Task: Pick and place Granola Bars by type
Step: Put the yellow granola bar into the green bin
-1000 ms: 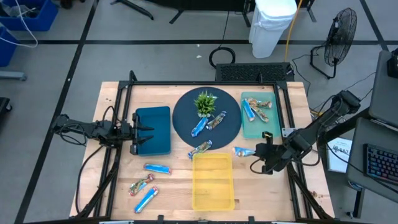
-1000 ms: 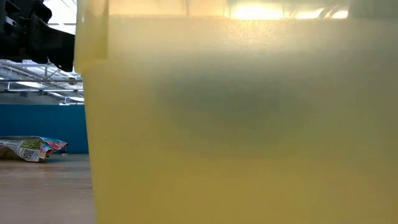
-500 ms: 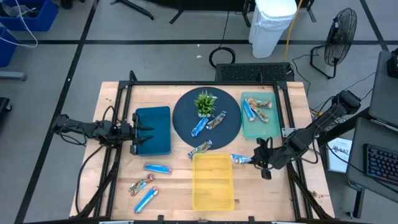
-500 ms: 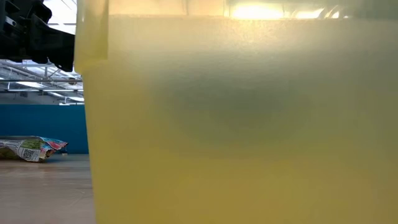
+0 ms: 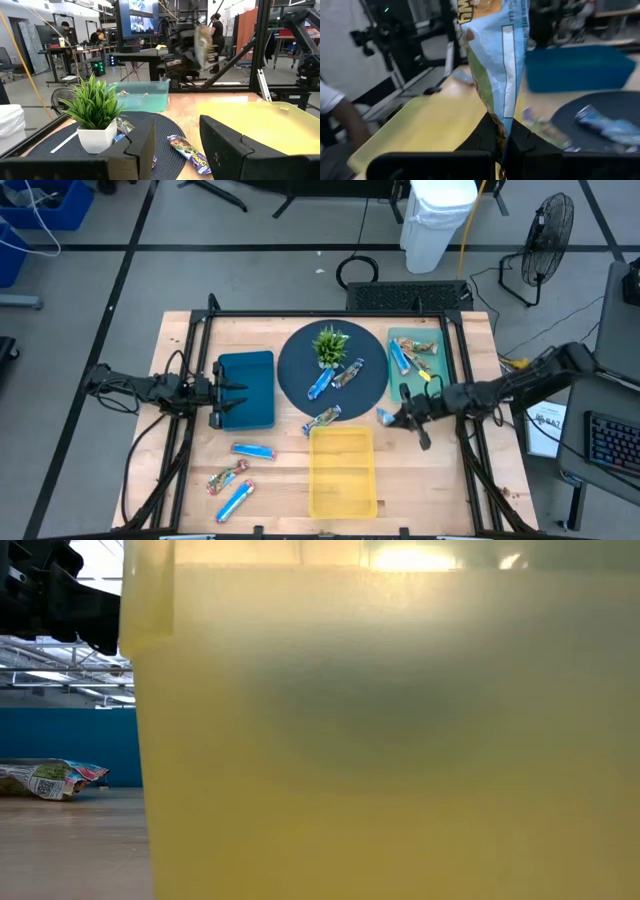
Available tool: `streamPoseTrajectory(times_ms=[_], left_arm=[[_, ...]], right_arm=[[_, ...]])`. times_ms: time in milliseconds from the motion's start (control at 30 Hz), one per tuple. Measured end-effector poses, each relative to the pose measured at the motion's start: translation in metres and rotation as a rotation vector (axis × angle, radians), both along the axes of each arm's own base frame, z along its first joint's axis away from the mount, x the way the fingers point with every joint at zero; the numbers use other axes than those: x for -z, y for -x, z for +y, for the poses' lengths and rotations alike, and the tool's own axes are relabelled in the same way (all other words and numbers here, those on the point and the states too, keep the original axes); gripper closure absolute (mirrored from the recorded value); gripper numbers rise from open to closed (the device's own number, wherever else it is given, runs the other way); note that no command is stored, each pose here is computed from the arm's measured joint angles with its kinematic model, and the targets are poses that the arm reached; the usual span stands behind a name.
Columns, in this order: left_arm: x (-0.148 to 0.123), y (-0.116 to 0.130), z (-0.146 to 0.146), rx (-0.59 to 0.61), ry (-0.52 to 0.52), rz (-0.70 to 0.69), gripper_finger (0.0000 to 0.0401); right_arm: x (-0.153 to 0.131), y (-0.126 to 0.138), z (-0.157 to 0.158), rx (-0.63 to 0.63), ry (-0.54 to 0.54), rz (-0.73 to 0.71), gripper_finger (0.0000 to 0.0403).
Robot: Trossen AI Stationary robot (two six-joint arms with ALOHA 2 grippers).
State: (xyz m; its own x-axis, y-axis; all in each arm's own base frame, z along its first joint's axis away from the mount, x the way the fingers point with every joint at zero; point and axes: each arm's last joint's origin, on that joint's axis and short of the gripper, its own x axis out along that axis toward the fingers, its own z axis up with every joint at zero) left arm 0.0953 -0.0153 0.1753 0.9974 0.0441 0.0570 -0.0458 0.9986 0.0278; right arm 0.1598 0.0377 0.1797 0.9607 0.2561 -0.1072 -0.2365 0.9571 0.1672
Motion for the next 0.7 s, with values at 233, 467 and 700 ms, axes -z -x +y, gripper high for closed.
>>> streamPoseTrajectory(times_ms=[233,467,700], left_arm=[[0.000,0.000,0.000,0.000,0.000,0.000,0.0242],[0.000,0.000,0.000,0.000,0.000,0.000,0.0242],[0.000,0.000,0.000,0.000,0.000,0.000,0.0242]], right_arm=[[-0.010,-0.004,-0.046,0.120,-0.005,-0.106,0.0402],[-0.030,-0.006,-0.085,0.270,-0.013,-0.076,0.0402],[-0.075,-0.011,-0.107,0.433,-0.008,0.117,0.0402]])
